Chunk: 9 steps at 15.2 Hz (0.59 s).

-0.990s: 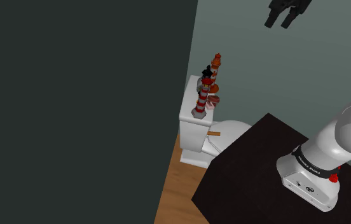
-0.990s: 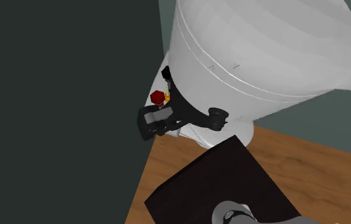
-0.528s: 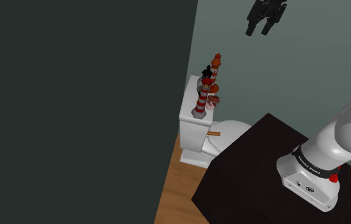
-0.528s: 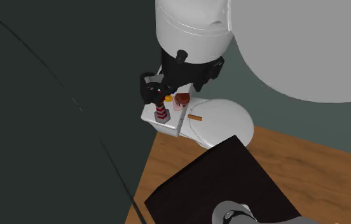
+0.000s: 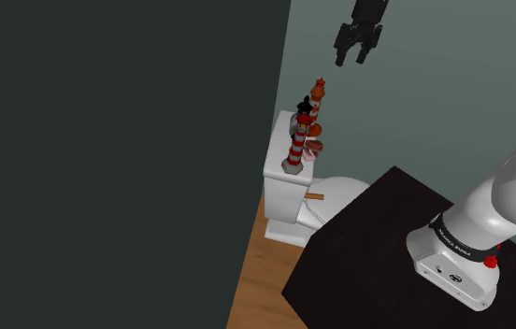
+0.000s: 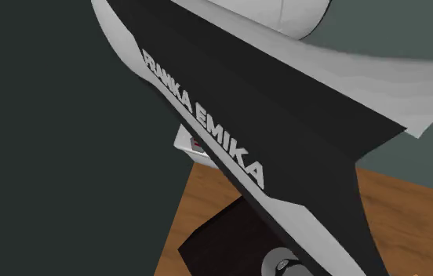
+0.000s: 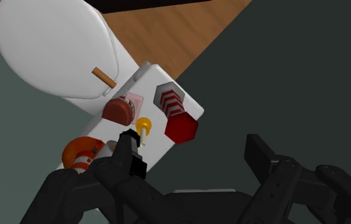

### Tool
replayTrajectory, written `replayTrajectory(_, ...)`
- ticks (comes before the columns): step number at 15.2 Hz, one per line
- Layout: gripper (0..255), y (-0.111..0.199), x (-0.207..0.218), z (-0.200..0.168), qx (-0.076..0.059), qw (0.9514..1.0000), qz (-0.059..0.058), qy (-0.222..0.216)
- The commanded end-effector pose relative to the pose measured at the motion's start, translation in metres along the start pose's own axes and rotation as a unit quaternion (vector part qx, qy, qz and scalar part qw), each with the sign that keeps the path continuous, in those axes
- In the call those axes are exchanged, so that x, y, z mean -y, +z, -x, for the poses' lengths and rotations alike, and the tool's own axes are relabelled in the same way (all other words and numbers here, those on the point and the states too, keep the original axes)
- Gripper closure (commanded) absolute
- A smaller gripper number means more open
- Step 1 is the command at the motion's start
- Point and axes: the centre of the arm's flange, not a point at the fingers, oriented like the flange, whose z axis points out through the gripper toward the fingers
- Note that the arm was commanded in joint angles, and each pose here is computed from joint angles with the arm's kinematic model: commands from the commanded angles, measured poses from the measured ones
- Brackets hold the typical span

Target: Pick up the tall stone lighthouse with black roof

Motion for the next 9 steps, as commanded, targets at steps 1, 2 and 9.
replayTrajectory(1, 0, 0.017, -0.006, -0.025, 0.011, 0.9999, 0.002, -0.002)
replayTrajectory(2, 0, 0.026, -0.009, -0.036, 0.016, 0.9999, 0.004, -0.003)
replayTrajectory(9, 0, 0.087, -0.030, -0.113, 0.052, 0.9985, 0.012, -0.009)
